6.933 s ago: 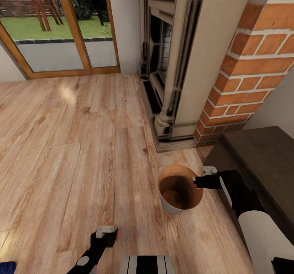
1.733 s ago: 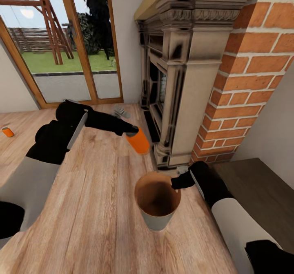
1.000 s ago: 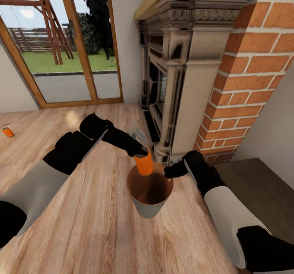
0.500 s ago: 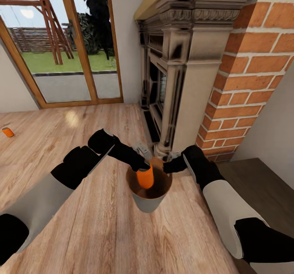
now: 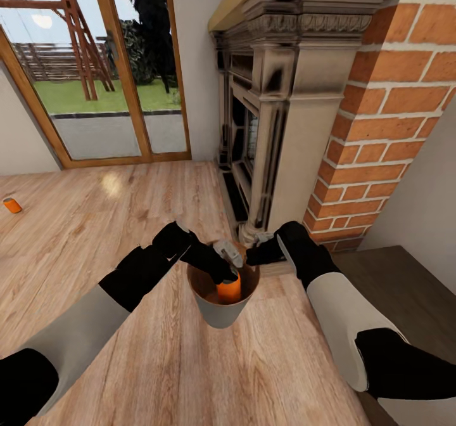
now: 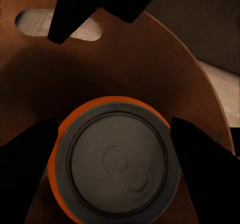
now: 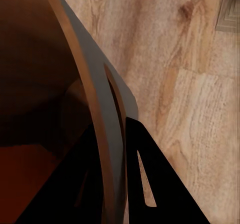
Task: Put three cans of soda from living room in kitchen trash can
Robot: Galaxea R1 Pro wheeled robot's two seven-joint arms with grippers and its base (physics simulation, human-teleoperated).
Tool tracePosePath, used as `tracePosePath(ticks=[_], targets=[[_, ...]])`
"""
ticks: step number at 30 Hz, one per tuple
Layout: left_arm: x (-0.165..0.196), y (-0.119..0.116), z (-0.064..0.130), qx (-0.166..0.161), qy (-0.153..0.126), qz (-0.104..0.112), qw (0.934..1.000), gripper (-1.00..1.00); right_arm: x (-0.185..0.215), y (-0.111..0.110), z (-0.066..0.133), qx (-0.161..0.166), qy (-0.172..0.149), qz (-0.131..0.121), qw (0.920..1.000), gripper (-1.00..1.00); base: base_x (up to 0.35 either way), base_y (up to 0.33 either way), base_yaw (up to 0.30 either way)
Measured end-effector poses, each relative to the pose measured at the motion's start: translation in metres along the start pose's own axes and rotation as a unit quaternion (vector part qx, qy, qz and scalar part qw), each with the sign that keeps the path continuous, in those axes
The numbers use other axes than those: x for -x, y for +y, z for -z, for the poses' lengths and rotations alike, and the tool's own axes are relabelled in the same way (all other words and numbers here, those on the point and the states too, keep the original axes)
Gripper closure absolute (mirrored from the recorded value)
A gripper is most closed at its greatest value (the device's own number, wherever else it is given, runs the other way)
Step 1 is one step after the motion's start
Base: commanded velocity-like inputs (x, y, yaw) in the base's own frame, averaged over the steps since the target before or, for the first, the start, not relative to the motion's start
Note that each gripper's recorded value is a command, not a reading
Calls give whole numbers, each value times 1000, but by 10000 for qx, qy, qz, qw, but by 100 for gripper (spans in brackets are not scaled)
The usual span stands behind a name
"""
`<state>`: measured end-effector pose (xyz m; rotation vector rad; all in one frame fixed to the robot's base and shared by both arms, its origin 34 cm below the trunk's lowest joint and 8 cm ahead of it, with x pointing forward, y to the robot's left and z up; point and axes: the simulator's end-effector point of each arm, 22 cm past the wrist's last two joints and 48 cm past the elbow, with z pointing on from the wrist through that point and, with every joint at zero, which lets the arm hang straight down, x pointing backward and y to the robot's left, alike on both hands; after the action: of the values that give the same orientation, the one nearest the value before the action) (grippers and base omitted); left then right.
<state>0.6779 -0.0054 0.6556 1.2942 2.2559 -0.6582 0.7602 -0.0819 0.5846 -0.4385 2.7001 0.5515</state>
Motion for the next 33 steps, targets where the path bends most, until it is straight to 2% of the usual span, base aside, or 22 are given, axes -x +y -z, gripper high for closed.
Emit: tracePosePath(ticks=[5, 8, 16, 24, 25, 33], targets=[[-23, 11, -18, 192, 142, 103, 9997, 100, 1, 3, 0, 58, -9, -31, 10000, 100, 0, 0, 0], [-31, 11, -24, 249, 238, 65, 9994, 100, 1, 1, 0, 15, -6, -8, 10000, 100, 0, 0, 0], [-35, 23, -26, 566, 292, 31, 9980, 100, 1, 3, 0, 38, -8, -14, 10000, 100, 0, 0, 0], [-35, 27, -26, 655, 294, 36, 9974, 100, 1, 3, 0, 44, -8, -15, 10000, 100, 0, 0, 0], [-35, 28, -26, 662, 297, 36, 9974, -100, 1, 3, 0, 40, -7, -15, 10000, 100, 0, 0, 0], [-33, 27, -25, 643, 268, 39, 9976, -100, 1, 1, 0, 1, -2, 9, 10000, 100, 0, 0, 0]])
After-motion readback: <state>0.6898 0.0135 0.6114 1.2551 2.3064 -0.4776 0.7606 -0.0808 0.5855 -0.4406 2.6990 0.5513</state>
